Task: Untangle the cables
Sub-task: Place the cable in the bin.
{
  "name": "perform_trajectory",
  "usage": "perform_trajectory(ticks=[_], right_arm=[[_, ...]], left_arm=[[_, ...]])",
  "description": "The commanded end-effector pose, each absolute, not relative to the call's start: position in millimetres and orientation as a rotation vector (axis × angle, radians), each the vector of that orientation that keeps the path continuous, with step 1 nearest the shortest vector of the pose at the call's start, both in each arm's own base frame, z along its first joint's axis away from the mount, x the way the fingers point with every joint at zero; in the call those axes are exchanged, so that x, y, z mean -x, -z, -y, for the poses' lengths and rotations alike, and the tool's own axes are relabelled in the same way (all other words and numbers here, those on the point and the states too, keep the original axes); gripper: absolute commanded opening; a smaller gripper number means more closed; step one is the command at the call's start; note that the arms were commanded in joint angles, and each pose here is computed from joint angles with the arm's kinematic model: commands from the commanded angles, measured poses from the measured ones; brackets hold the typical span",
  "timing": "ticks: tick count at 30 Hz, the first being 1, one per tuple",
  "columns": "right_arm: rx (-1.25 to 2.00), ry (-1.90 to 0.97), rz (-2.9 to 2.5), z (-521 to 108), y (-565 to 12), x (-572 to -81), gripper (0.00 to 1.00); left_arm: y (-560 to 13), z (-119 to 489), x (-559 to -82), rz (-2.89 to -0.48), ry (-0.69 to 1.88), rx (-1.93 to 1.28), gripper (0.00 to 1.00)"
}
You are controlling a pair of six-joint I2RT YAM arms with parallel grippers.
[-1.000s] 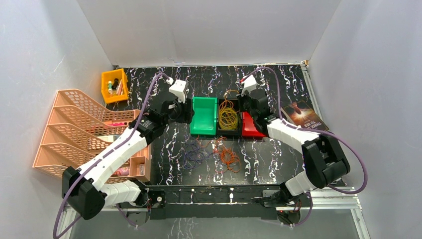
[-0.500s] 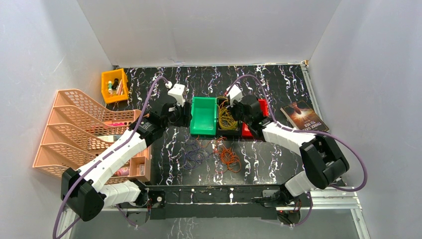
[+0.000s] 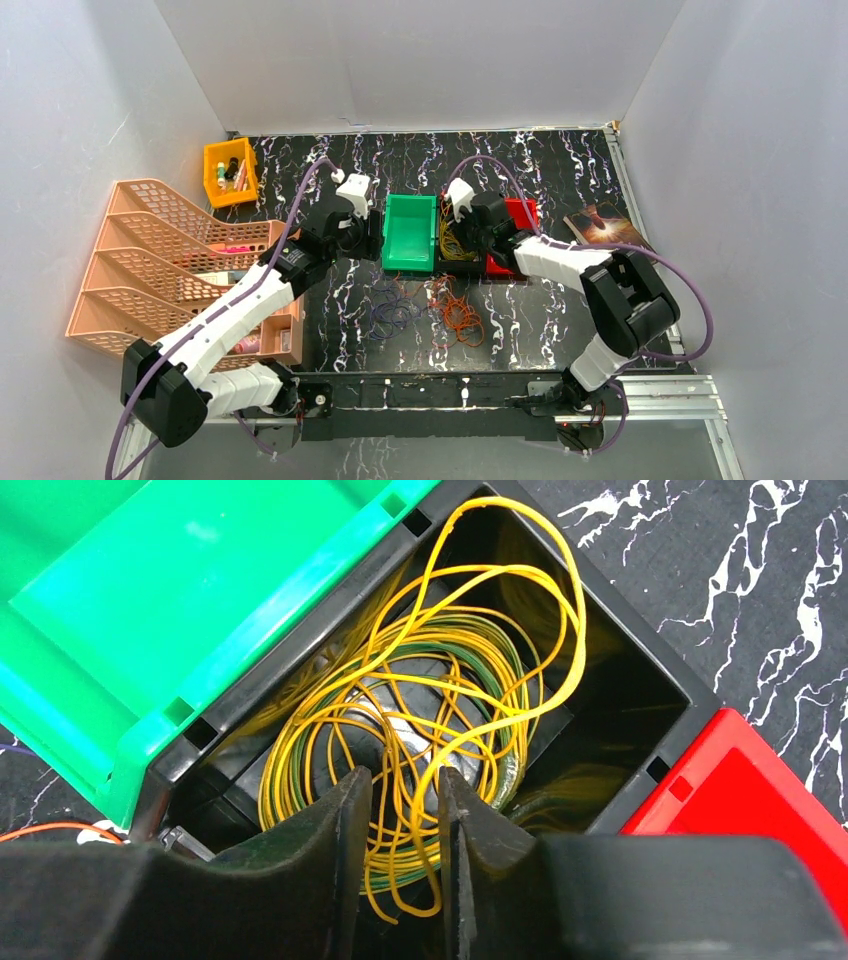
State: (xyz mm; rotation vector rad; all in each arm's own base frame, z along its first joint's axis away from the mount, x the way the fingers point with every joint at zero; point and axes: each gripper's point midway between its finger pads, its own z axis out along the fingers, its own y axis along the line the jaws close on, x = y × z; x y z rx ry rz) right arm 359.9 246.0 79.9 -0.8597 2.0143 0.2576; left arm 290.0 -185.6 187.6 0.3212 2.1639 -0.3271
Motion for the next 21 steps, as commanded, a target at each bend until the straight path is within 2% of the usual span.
perform_trajectory(ticks=[1,7,14,17,21], right_arm=[[0.77,-0.28,-1.894,-254,-138,-374,0.42],[0.689,-0.231,-1.83,-237,-178,-372,0.61],[0.624,-0.177,-1.835,-223,-195,-373,0.67],[0.668,-0.214,-1.903,-234,-188,-374,0.65],[0.727,-0.284,-1.973,-251,-169,-374,0.52]], left_arm=[[-197,177,-286,-2.141,0.32,-0.289,0.56],[-196,180,-288,-2.143,0.33,-0.292,0.56],[-190,186,-290,-2.156,0.352,-0.296,0.56],[-187,187,-289,-2.162,0.363,-0.294,0.56],[-185,188,-287,-2.167,0.372,-0.289,0.56]])
